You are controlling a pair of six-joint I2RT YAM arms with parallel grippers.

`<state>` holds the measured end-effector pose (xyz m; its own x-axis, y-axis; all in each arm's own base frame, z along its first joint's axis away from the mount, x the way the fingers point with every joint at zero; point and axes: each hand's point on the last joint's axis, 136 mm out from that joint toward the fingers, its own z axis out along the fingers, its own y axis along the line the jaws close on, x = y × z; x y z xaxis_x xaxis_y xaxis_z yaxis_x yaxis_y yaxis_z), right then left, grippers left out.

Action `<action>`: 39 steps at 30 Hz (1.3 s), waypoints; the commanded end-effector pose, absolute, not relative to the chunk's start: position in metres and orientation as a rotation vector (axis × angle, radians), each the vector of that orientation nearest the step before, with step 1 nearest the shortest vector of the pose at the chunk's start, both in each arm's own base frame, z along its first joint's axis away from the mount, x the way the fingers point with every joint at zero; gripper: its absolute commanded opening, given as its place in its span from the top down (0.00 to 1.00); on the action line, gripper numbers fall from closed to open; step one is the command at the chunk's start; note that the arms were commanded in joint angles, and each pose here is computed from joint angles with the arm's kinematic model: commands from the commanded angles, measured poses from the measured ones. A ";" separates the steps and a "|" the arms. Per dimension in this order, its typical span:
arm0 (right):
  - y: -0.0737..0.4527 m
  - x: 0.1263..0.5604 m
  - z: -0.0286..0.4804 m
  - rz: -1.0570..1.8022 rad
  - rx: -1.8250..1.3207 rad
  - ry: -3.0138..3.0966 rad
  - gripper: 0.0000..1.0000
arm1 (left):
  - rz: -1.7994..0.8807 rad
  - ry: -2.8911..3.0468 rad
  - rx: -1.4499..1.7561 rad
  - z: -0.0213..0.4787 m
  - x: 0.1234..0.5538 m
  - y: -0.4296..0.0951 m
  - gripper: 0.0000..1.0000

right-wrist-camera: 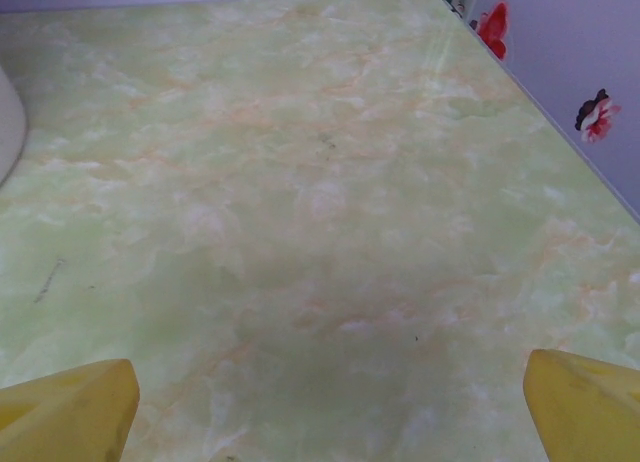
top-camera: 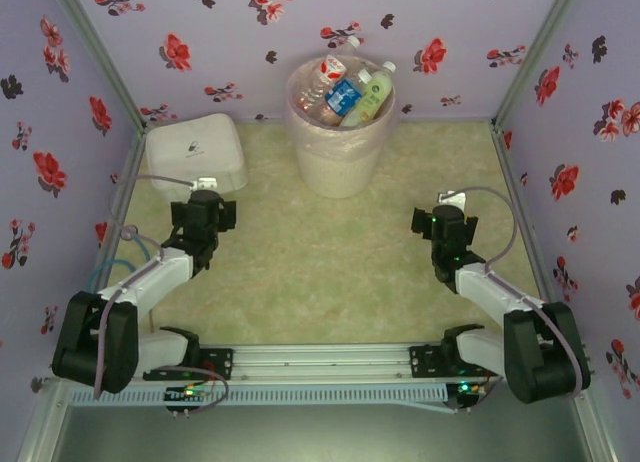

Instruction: Put the plastic bottles in the bin

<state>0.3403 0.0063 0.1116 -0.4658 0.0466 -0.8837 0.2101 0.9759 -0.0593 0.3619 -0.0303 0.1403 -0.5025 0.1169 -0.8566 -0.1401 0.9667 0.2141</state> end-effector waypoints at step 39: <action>-0.036 0.389 0.090 -0.179 0.295 1.898 0.01 | 0.183 1.902 -0.116 0.097 0.397 0.026 0.00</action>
